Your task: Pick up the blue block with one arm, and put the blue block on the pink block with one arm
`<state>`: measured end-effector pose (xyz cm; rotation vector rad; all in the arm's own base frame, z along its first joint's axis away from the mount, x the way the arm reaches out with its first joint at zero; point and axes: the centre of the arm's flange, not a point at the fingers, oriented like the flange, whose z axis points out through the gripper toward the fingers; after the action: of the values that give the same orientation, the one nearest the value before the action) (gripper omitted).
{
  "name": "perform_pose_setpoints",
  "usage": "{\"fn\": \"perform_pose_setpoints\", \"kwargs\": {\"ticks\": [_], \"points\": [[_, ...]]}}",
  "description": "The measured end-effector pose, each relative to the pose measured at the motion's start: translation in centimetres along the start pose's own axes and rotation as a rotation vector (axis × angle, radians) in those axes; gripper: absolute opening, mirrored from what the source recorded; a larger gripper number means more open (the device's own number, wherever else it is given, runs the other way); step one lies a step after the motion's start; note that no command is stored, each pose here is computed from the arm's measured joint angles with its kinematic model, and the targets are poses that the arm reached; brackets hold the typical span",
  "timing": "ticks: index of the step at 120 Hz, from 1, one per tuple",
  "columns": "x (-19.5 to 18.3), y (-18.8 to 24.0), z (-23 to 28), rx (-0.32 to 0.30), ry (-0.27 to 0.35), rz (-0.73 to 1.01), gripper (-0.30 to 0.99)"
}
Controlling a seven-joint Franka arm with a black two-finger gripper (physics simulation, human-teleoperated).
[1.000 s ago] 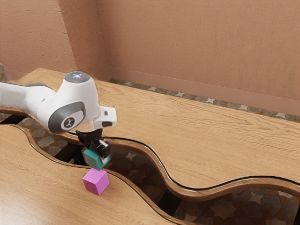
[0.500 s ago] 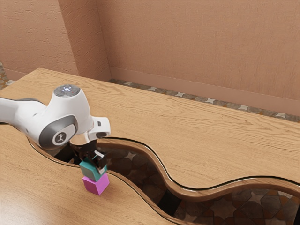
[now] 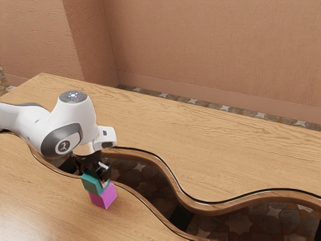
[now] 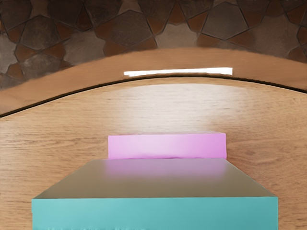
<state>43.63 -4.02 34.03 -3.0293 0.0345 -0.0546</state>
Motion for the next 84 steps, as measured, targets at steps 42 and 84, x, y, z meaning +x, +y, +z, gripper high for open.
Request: {"fn": "perform_pose_setpoints", "kwargs": {"ticks": [42,84], "points": [[0.26,-0.17,0.07,-0.006,0.013,-0.026,0.37],[0.47,-0.03,0.17,-0.013,0.022,-0.035,0.43]]}}
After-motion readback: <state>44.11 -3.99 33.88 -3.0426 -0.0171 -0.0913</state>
